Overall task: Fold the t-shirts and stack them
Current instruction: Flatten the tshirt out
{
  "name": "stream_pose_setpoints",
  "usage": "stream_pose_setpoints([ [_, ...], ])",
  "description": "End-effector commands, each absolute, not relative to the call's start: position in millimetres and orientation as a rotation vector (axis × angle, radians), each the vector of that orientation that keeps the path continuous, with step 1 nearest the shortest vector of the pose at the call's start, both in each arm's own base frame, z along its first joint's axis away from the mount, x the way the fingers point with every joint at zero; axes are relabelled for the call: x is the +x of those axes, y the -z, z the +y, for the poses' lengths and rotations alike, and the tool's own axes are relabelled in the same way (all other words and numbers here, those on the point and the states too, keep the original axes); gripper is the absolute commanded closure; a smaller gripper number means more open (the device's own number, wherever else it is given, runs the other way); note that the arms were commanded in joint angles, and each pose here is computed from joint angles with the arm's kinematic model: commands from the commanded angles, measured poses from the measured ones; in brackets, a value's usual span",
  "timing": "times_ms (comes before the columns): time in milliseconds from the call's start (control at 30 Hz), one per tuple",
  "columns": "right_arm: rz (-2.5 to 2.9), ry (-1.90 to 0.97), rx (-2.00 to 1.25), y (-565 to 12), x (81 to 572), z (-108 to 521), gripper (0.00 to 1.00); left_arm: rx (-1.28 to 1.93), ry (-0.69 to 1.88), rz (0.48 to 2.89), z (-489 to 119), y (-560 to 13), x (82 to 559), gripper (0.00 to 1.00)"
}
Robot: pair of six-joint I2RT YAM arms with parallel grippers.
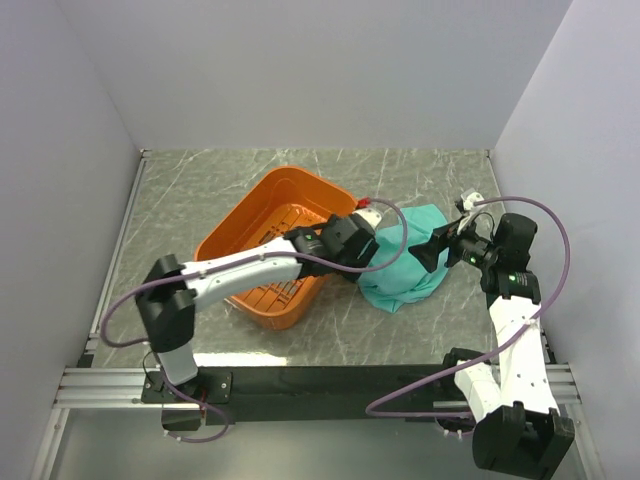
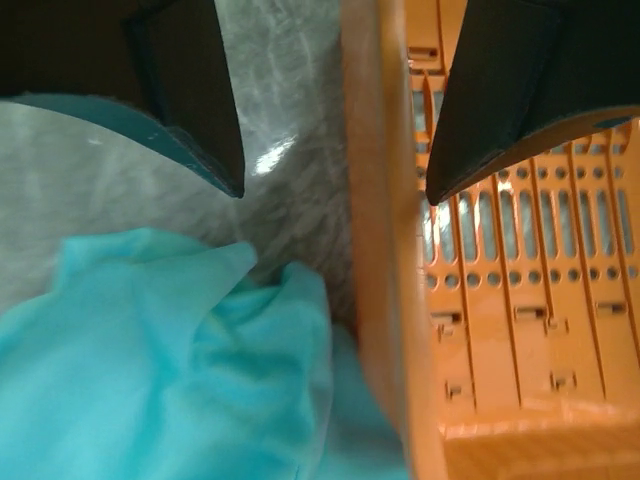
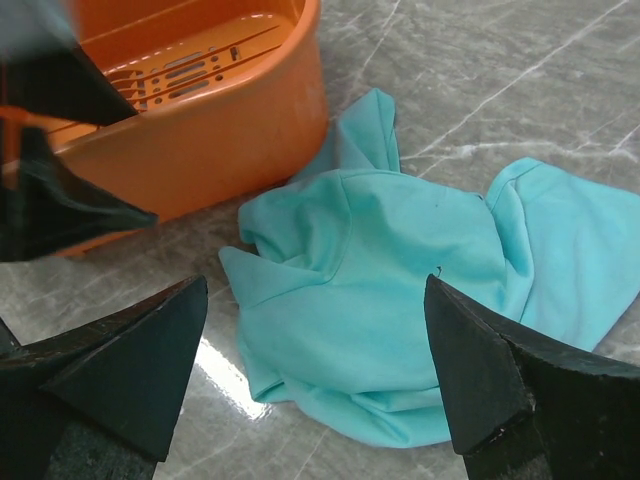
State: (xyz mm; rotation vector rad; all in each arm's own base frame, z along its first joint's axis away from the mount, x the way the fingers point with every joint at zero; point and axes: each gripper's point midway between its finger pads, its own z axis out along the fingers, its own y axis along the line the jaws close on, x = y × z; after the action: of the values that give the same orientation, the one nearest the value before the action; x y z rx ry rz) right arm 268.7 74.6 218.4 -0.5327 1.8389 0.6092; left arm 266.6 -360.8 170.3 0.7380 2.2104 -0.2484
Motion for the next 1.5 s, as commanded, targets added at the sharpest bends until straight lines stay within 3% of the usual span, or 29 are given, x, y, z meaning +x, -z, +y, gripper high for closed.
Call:
stream_pose_setpoints([
  [0, 1.776, -0.587, -0.566, -240, 268, 75, 0.06, 0.666, 0.046, 2.224, -342, -178, 276, 0.22],
  [133, 1.774, -0.584, -0.563, -241, 268, 75, 0.06, 0.644, -0.070, 2.254, -337, -160, 284, 0.36],
  [233, 1.773, -0.584, -0.562, -242, 268, 75, 0.07, 0.644, -0.100, 2.254, -334, -154, 286, 0.58],
  [267, 1.775, -0.585, -0.562, -242, 268, 75, 0.07, 0.644, -0.117, 2.257, -330, -151, 286, 0.73],
  [367, 1.770, -0.580, -0.561, -243, 268, 74, 0.07, 0.622, -0.154, 2.254, -318, -151, 291, 0.99],
  [600, 1.764, -0.587, -0.564, -244, 266, 75, 0.07, 0.436, -0.183, 2.201, -246, -182, 346, 0.99],
  [867, 1.757, -0.589, -0.574, -246, 265, 76, 0.07, 0.124, -0.297, 2.029, -105, -244, 449, 0.99],
  [933, 1.759, -0.596, -0.575, -245, 264, 76, 0.07, 0.075, -0.306, 2.064, -75, -236, 469, 0.99],
  [1400, 1.769, -0.626, -0.578, -239, 263, 79, 0.07, -0.068, -0.371, 2.127, -10, -207, 553, 0.99],
  [1433, 1.769, -0.623, -0.578, -240, 264, 78, 0.07, -0.073, -0.374, 2.140, -5, -199, 556, 0.97],
  [1467, 1.769, -0.626, -0.578, -239, 264, 78, 0.07, -0.074, -0.366, 2.134, -5, -202, 559, 0.87],
])
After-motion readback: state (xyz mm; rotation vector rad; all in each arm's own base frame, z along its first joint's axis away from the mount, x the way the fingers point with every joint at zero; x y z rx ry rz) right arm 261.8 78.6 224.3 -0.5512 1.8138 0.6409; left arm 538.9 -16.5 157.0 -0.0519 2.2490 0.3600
